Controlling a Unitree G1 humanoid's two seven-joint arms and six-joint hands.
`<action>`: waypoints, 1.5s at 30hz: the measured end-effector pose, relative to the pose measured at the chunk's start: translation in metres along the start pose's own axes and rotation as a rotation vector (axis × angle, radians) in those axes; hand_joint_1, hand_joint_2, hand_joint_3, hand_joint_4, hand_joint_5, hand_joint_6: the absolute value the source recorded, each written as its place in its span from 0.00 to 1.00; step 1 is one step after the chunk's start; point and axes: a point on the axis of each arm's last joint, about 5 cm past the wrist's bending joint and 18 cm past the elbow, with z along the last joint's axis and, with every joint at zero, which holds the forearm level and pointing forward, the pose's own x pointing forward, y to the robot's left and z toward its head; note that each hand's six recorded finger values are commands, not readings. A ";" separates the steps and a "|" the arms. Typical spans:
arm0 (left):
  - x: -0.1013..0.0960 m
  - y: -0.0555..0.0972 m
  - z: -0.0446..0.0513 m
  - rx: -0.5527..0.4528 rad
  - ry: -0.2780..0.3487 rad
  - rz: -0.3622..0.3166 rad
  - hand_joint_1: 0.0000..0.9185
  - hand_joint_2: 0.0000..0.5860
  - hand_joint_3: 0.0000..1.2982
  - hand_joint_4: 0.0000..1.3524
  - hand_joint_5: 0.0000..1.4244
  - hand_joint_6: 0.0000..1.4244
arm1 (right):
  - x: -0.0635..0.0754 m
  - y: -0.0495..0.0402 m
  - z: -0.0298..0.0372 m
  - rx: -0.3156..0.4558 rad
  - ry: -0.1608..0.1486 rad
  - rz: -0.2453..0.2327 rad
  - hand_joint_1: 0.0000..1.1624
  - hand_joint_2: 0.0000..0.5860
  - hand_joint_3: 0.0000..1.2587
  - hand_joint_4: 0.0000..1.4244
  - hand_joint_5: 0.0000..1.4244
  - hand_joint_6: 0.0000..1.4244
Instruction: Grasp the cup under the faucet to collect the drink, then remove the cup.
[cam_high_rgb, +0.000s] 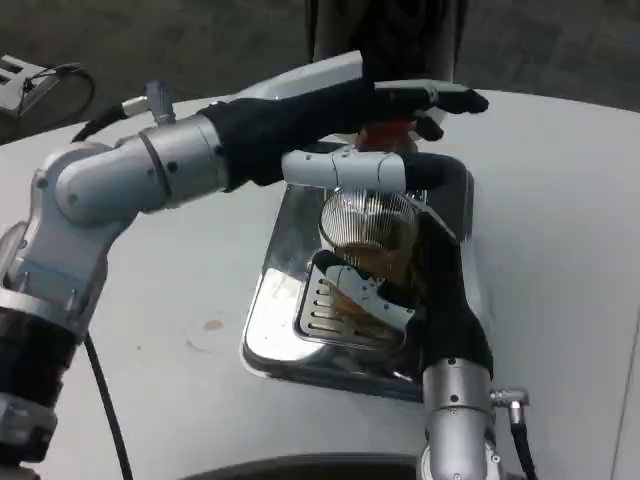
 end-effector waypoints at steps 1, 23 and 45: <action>-0.001 -0.001 -0.0009 -0.011 -0.004 0.016 0.00 0.00 0.09 0.06 0.16 0.10 | 0.000 0.0001 -0.0002 0.001 0.000 -0.006 0.73 0.41 0.33 0.35 0.32 0.16; -0.009 -0.005 0.0000 -0.112 -0.126 0.237 0.00 0.00 0.13 0.13 0.24 0.16 | -0.006 -0.0034 0.0016 0.026 0.002 -0.072 0.76 0.35 0.50 0.53 0.52 0.27; -0.041 -0.017 0.0065 -0.194 -0.132 0.377 0.00 0.00 0.15 0.16 0.26 0.18 | -0.042 -0.0368 0.0045 0.011 0.018 -0.107 0.78 0.31 0.61 0.61 0.63 0.33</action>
